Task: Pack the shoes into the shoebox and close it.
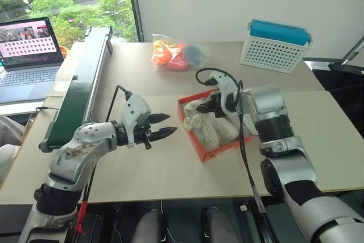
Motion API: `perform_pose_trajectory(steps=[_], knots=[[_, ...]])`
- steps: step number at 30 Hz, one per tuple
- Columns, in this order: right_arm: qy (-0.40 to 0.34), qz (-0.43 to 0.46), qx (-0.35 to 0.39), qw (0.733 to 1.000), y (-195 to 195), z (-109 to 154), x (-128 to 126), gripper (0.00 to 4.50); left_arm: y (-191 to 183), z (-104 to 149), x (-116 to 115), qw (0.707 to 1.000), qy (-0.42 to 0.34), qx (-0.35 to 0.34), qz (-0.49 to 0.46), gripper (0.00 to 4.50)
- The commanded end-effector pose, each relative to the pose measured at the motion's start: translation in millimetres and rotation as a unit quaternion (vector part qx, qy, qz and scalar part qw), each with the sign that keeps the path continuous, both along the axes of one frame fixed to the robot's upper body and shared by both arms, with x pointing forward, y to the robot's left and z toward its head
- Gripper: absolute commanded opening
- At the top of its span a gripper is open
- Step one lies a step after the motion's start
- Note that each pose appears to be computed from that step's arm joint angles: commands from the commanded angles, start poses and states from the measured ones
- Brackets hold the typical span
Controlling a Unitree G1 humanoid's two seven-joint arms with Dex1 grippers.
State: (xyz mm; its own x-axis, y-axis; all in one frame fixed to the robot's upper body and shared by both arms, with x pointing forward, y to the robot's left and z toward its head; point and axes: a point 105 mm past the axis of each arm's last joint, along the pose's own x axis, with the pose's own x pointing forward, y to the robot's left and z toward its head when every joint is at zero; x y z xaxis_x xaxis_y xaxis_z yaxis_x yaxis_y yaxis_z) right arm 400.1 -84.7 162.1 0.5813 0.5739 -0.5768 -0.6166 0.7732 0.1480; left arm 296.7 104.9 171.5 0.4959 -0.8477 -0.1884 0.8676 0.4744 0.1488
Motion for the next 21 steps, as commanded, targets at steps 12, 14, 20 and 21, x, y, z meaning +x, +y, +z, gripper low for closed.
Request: perform_pose_trajectory(steps=[12, 14, 20, 21], knots=[[-0.04, -0.028, 0.059, 0.997, -15, 48, 5, 0.74, -1, 8, -1, 1.0, -0.015, 0.0, -0.006, 2.36], [-0.039, -0.035, 0.064, 0.997, -19, 49, 4, 0.74, -1, 8, -1, 1.0, -0.015, -0.001, -0.006, 2.36], [-0.026, -0.087, -0.003, 0.996, -51, 15, 7, 0.74, -2, 10, -1, 1.0, -0.016, -0.001, -0.008, 2.36], [-0.022, -0.09, -0.017, 0.996, -55, 6, 8, 0.74, -2, 10, -1, 1.0, -0.016, -0.001, -0.009, 2.36]])
